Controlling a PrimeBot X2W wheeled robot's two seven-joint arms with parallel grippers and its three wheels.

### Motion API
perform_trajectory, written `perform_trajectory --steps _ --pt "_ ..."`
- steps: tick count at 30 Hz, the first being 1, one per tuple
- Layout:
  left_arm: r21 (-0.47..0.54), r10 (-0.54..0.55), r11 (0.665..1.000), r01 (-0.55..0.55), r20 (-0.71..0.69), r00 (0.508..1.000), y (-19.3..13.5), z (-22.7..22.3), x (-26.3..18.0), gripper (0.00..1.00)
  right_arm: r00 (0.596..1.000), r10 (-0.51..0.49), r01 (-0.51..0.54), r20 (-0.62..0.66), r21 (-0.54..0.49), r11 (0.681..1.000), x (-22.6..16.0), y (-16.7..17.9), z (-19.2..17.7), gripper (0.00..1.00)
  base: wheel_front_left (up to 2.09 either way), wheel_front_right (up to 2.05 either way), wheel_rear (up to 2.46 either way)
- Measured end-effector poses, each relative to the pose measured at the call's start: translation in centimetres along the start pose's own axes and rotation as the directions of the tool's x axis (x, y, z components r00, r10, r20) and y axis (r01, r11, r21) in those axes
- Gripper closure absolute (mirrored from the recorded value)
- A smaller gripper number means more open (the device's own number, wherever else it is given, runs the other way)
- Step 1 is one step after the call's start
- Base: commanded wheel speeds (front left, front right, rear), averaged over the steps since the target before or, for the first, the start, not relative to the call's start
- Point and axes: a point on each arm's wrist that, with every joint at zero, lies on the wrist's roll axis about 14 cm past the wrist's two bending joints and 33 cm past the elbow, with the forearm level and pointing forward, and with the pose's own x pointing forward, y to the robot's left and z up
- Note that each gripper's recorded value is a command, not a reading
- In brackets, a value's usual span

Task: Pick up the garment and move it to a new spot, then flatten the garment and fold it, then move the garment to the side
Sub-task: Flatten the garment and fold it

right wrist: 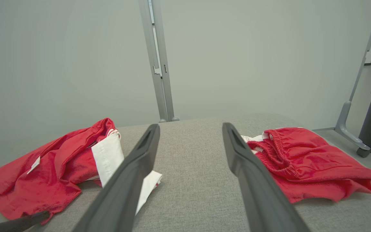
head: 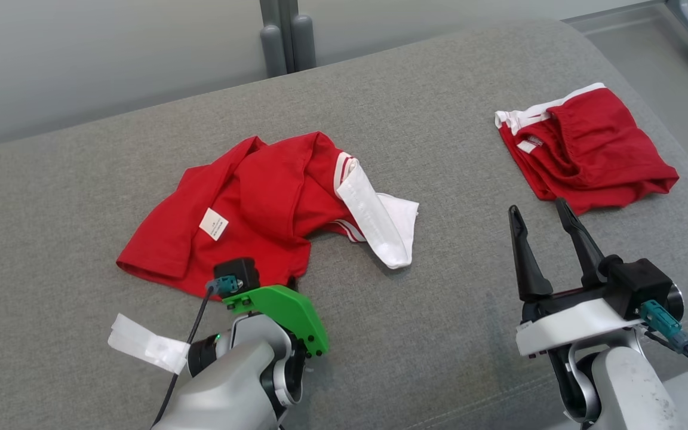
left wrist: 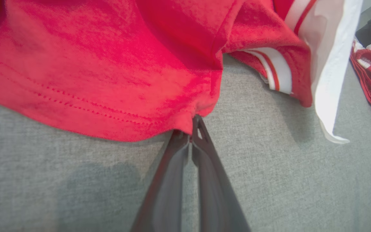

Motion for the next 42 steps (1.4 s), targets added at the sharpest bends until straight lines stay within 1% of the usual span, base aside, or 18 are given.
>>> perform_trajectory --steps 4,8,10,13,15,18,22,28,34,36,40,42 --pt "0.042 -0.021 0.999 0.019 0.054 0.998 0.0 1.6 -0.2 1.0 1.0 0.009 -0.009 -0.012 0.006 1.0 -0.1 0.3 -0.5 0.0 0.0 0.0 0.0" --pt "0.035 -0.01 0.999 0.005 0.155 0.988 0.9 5.0 -0.5 1.0 0.999 0.024 -0.023 -0.033 0.012 1.0 -0.2 0.9 -1.2 0.0 0.0 0.0 0.0" --pt "0.024 0.008 1.0 -0.013 0.209 0.978 2.1 6.7 -1.0 1.0 0.998 0.036 -0.035 -0.048 0.018 0.999 -0.3 1.3 -1.7 0.0 0.0 0.0 0.0" --pt "0.019 0.052 0.998 -0.06 0.28 0.959 4.7 8.2 -2.2 1.0 0.995 0.059 -0.057 -0.084 0.03 0.998 -0.7 2.2 -2.9 0.0 0.0 0.0 0.0" --pt "0.02 0.08 0.996 -0.091 0.319 0.944 6.2 8.7 -3.3 1.0 0.991 0.075 -0.071 -0.106 0.039 0.997 -1.0 2.8 -3.7 0.0 0.0 0.0 0.0" --pt "0.01 0.1 0.994 -0.111 0.36 0.928 7.3 9.3 -4.4 1.0 0.989 0.087 -0.082 -0.121 0.047 0.995 -1.2 3.3 -4.1 0.0 0.0 0.0 0.0" --pt "0.001 0.146 0.987 -0.163 0.434 0.889 9.7 10.1 -6.8 1.0 0.986 0.104 -0.097 -0.13 0.057 0.994 -1.2 3.8 -4.5 0.0 0.0 0.0 0.0" --pt "-0.015 0.202 0.974 -0.228 0.523 0.828 12.2 11.4 -10.0 1.0 0.982 0.115 -0.108 -0.152 0.056 0.993 -1.5 4.2 -5.2 0.0 0.0 0.0 0.0" --pt "-0.026 0.24 0.962 -0.273 0.56 0.793 13.8 11.4 -12.2 1.0 0.977 0.112 -0.104 -0.181 0.051 0.993 -1.9 4.1 -6.1 0.0 0.0 0.0 0.0" --pt "-0.031 0.266 0.951 -0.306 0.584 0.767 14.8 11.8 -13.3 1.0 0.972 0.11 -0.103 -0.206 0.049 0.994 -2.3 4.0 -6.8 0.0 0.0 0.0 0.0" --pt "-0.03 0.277 0.946 -0.324 0.596 0.754 15.3 11.9 -13.9 1.0 0.963 0.114 -0.102 -0.246 0.062 0.993 -2.7 4.2 -8.1 0.0 0.0 0.0 0.0" --pt "-0.018 0.262 0.948 -0.317 0.608 0.749 15.0 12.3 -14.0 1.0 0.954 0.122 -0.105 -0.274 0.077 0.991 -2.8 4.5 -8.9 0.0 0.0 0.0 0.0"
